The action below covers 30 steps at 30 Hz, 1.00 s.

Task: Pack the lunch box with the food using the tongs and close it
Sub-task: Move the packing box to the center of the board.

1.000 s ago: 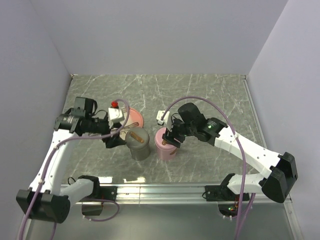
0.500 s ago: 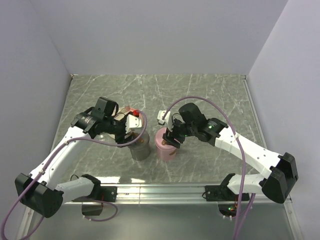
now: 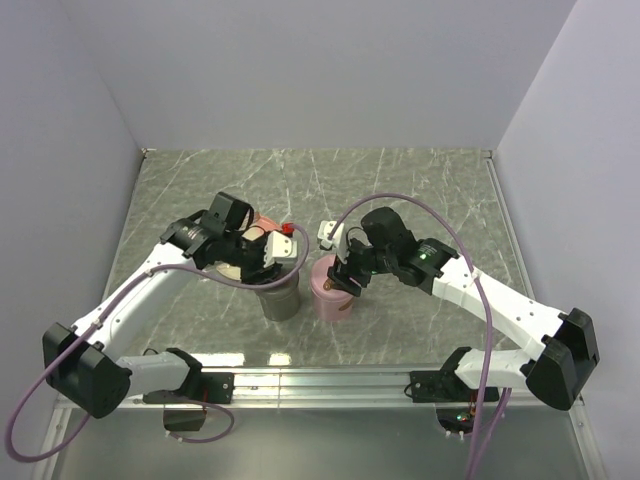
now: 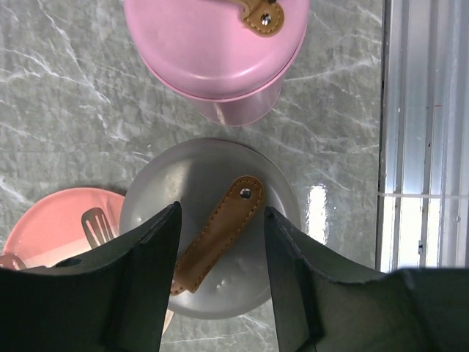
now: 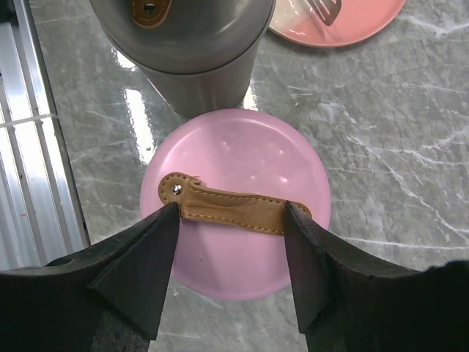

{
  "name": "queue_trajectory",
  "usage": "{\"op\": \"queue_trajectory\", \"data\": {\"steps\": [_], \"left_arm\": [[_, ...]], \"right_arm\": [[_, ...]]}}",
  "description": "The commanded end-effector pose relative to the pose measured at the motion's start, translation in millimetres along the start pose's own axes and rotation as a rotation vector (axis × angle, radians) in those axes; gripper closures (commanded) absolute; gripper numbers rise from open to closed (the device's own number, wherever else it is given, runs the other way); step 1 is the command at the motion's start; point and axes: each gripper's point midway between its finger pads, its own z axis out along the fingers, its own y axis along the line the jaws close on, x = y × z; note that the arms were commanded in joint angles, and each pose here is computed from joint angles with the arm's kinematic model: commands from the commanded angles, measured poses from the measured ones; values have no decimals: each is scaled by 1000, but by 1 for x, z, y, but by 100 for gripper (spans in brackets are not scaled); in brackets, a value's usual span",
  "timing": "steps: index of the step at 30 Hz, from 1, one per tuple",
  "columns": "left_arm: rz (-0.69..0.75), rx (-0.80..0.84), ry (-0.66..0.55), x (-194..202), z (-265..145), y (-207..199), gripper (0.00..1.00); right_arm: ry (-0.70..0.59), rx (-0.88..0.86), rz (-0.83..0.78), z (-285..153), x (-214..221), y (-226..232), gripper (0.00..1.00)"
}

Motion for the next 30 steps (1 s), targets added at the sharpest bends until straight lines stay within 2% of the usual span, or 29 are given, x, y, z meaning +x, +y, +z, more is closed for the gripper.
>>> {"op": "queue_trajectory", "data": {"steps": [1, 16, 21, 30], "left_arm": [[11, 24, 23, 6, 6, -1, 45], [-14, 64, 88, 32, 16, -11, 43], [-1, 0, 30, 10, 8, 0, 37], [9, -46, -70, -30, -9, 10, 34]], "right_arm": [[45, -34, 35, -1, 17, 10, 35], [47, -53, 19, -1, 19, 14, 35], [13, -47, 29, -7, 1, 11, 34], [-57, -23, 35, -21, -30, 3, 33]]}}
